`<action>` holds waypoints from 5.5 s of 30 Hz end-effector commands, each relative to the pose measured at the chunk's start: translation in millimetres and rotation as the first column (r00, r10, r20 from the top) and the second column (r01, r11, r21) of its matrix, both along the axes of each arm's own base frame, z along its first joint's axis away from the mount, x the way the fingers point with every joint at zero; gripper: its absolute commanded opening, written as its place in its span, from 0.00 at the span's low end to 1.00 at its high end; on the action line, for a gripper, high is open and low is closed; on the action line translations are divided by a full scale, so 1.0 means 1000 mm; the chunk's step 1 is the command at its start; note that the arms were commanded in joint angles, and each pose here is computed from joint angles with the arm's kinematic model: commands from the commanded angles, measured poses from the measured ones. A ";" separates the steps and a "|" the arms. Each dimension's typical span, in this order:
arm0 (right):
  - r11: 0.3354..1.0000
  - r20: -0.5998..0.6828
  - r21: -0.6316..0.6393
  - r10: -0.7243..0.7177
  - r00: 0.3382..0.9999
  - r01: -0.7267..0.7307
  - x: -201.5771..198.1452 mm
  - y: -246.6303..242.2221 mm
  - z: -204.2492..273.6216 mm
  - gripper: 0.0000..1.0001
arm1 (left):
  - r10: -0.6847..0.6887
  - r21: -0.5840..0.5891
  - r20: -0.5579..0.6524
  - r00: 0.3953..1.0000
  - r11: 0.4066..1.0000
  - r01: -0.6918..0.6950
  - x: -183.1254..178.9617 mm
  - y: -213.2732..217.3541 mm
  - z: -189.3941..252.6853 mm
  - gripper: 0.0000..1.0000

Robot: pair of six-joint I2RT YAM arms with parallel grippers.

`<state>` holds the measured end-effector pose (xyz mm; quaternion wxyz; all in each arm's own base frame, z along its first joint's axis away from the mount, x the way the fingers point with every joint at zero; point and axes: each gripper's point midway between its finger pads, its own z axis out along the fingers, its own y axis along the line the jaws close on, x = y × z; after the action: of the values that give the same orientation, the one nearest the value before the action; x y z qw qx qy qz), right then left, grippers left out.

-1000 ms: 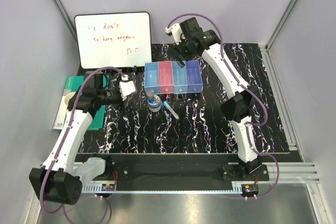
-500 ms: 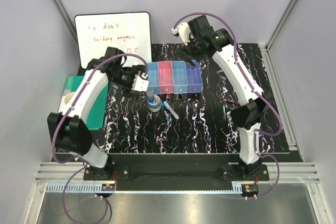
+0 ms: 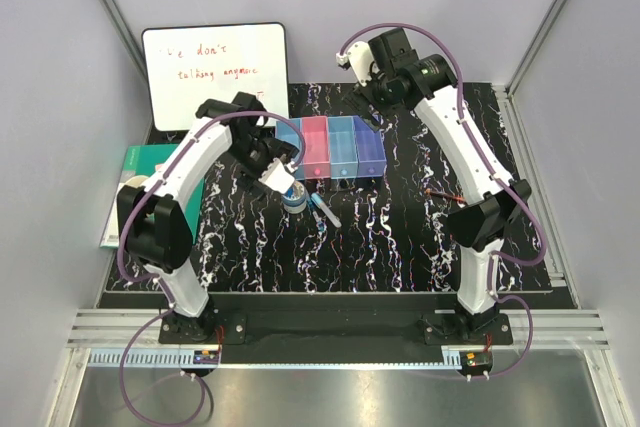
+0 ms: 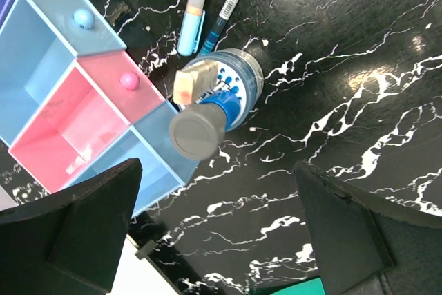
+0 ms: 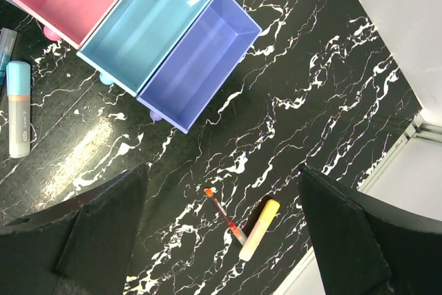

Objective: Sort the stationery into containers
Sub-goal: Pick up the stationery from the center of the board.

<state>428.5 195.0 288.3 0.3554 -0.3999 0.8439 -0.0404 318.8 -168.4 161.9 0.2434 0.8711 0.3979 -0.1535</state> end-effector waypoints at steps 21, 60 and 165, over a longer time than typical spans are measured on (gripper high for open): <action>0.995 0.060 0.101 -0.009 0.998 0.003 -0.025 -0.010 0.045 0.97 | -0.157 0.141 0.073 0.985 0.979 0.146 0.033 -0.015 -0.018 0.97; 0.992 0.077 0.128 -0.007 0.997 -0.003 -0.032 -0.010 0.057 0.96 | -0.250 0.235 -0.014 0.968 0.940 0.246 0.006 -0.016 -0.021 0.70; 0.452 -0.072 0.835 0.655 0.752 -0.313 -0.140 0.077 0.141 1.00 | 0.523 -0.939 0.183 0.832 0.343 -0.009 -0.054 -0.078 0.277 0.00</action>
<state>328.3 278.2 412.1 0.3609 -0.4309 0.6937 0.4504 289.1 -241.2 407.5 0.7502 0.5327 0.3833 -0.0810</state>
